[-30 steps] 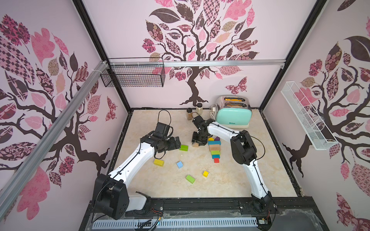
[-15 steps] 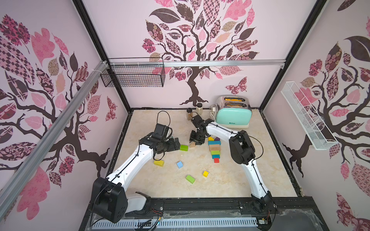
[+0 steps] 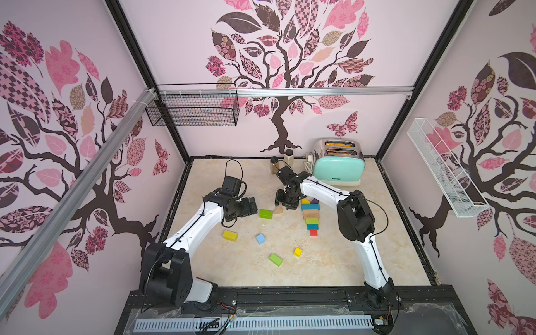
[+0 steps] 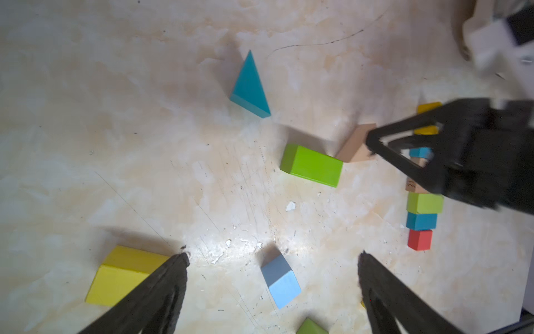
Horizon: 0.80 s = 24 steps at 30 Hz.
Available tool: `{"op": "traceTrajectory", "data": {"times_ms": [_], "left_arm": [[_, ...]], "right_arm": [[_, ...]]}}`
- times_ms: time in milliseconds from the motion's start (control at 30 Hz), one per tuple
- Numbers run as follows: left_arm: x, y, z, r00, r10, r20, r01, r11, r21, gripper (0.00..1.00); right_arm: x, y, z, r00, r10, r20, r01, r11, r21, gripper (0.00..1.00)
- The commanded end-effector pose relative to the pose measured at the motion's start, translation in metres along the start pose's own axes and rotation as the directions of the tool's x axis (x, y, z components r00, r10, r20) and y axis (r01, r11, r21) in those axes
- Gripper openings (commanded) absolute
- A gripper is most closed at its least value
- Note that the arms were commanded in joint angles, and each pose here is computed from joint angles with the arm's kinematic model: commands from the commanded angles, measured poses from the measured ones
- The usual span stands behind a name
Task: Assemble a carrot with building blocks
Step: Move the building block to the center of the board, then assemble the building block at the center of the board.
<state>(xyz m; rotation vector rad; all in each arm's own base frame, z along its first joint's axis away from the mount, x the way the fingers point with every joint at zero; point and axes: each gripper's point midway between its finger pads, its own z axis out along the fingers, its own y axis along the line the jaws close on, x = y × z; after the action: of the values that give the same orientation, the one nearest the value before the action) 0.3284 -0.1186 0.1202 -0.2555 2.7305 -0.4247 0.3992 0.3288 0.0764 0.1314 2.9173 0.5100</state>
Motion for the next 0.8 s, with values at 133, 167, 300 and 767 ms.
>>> {"op": "traceTrajectory", "data": {"times_ms": [133, 167, 300, 767], "left_arm": [[-0.036, 0.007, 0.041, 0.999, -0.040, -0.013, 0.039, 0.997, -0.066, 0.92], [-0.039, 0.010, 0.049, 0.999, -0.045, -0.019, 0.043, 0.996, -0.081, 0.91], [-0.057, 0.014, 0.073, 0.998, -0.066, -0.002, 0.066, 0.990, -0.123, 0.88], [-0.085, 0.022, 0.119, 0.997, -0.069, -0.021, 0.063, 0.976, -0.211, 0.63]], "right_arm": [[-0.005, 0.007, -0.071, 0.977, -0.190, 0.092, 0.189, 0.982, 0.017, 0.64], [-0.004, 0.008, -0.075, 0.975, -0.202, 0.094, 0.201, 0.979, 0.013, 0.65], [-0.002, 0.005, -0.082, 0.968, -0.235, 0.093, 0.234, 0.972, 0.023, 0.65], [0.000, -0.005, -0.086, 0.959, -0.270, 0.080, 0.269, 0.963, 0.027, 0.66]]}}
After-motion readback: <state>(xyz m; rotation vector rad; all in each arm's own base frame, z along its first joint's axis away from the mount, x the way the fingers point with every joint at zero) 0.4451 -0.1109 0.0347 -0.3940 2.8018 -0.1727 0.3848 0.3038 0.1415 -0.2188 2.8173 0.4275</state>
